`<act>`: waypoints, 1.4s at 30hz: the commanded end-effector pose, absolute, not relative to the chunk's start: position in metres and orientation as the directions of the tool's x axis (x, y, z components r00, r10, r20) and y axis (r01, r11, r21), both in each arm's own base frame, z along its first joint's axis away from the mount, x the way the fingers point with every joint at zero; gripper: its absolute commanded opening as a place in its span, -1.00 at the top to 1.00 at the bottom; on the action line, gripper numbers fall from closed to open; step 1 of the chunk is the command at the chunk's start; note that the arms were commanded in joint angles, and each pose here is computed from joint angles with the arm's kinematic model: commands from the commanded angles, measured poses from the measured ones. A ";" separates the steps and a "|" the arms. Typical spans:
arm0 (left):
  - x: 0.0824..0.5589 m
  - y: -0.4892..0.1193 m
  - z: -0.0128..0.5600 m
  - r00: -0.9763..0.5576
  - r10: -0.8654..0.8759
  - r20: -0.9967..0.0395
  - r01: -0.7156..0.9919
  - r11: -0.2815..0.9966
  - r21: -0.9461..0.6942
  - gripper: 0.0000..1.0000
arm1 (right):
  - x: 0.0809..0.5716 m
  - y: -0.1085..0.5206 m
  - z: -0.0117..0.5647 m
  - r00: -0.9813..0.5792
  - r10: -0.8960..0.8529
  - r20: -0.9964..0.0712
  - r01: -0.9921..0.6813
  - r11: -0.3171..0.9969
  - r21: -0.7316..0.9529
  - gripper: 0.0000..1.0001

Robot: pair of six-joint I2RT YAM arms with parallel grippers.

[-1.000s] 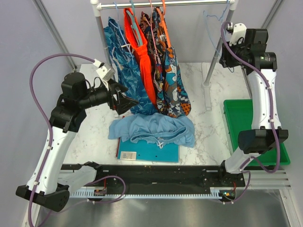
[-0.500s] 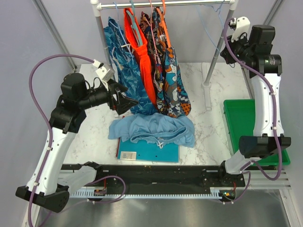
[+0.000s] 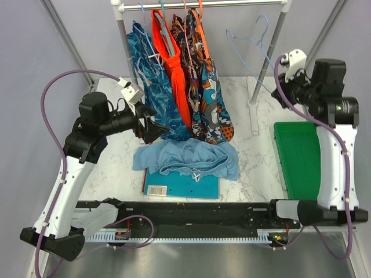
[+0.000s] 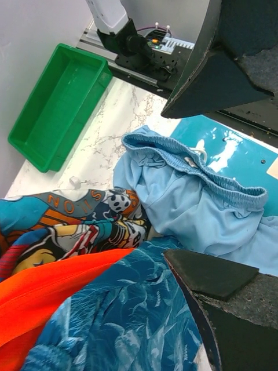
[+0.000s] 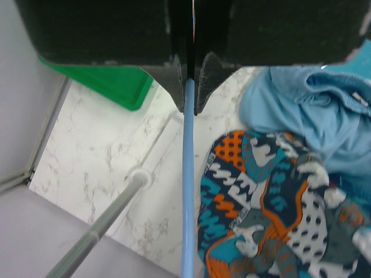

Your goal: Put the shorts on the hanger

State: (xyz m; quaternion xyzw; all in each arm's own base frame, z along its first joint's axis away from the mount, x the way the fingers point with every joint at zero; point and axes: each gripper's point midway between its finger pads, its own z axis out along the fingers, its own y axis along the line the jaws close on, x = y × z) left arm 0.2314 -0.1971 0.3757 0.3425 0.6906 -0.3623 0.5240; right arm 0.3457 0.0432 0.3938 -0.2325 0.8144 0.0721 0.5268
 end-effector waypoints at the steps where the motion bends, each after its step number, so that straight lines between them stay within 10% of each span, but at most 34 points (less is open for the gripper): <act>1: 0.227 -0.194 0.359 -0.202 0.128 -0.971 0.860 0.498 -0.113 -0.99 | 0.290 0.028 0.384 -0.364 -0.365 -0.857 -0.409 0.889 -0.205 1.00; 21: 0.174 -0.177 0.294 -0.086 0.203 -0.975 0.896 0.444 0.013 -0.96 | 0.117 0.004 0.228 -0.472 -0.707 -0.527 -0.660 0.679 -0.320 1.00; 42: 0.161 -0.173 0.256 -0.067 0.254 -0.965 0.913 0.407 0.043 -0.92 | 0.090 0.113 0.228 -0.084 -0.715 -0.694 -0.981 0.182 -0.069 1.00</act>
